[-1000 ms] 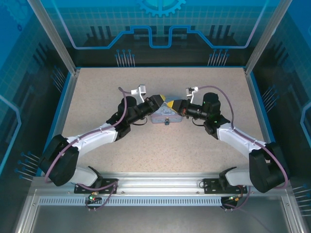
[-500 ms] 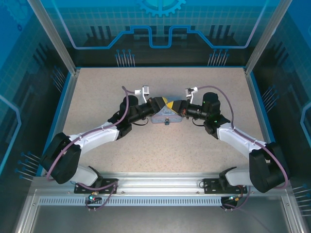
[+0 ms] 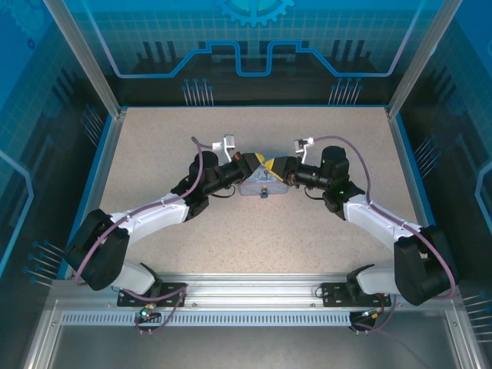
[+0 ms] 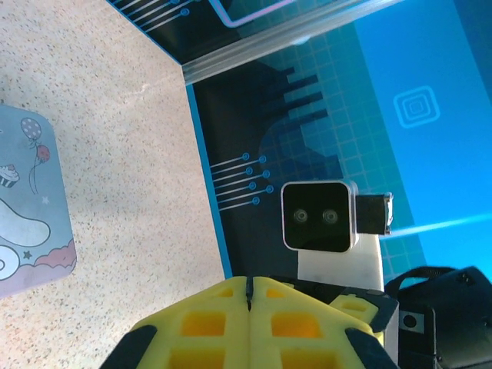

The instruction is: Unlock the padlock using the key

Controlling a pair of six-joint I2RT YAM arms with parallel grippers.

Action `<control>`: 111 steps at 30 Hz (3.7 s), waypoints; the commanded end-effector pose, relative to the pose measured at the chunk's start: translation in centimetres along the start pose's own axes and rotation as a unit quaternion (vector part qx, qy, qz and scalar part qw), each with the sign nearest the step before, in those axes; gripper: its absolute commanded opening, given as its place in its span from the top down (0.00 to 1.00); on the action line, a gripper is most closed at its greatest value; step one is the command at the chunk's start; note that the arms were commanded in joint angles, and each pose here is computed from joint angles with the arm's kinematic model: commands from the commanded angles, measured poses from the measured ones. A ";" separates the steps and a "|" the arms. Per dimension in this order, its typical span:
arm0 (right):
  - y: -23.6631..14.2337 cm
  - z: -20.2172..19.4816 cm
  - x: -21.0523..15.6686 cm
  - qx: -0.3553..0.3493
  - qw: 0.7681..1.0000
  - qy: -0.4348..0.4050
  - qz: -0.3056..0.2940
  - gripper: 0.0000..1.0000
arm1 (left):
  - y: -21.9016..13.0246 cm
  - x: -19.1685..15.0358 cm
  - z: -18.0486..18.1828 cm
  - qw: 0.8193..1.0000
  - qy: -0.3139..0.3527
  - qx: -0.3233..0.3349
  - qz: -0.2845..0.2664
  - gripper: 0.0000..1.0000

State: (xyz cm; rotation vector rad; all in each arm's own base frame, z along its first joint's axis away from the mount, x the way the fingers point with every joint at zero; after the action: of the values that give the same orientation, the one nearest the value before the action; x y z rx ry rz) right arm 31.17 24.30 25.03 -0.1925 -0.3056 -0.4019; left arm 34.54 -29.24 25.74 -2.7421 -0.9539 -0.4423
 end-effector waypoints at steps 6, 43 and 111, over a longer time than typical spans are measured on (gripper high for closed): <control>0.0 1.8 1.6 0.028 0.999 -0.005 -0.029 0.71 | -0.4 1.0 -0.2 0.999 -0.016 -0.006 -0.034 1.00; 1.2 1.4 1.0 0.035 0.999 -0.001 -0.012 0.86 | 0.2 0.8 -0.7 0.998 -0.023 -0.025 -0.049 1.00; 1.2 2.2 1.6 0.047 0.999 0.003 -0.022 1.00 | -0.1 -0.4 1.6 0.997 -0.020 0.006 -0.074 1.00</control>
State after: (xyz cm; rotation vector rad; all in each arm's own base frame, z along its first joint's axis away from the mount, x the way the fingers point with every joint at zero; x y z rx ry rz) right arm 32.34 24.93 24.82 -0.1494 -0.2510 -0.4256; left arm 35.43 -28.79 25.18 -2.7029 -1.1883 -0.4225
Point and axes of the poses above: each hand's point on the last joint's axis, 136 mm out from that joint toward the fingers, its own y axis out along the fingers, its own z axis along the line the jaws close on, x = y × z, the point moved 1 cm from there along -y, back along the fingers
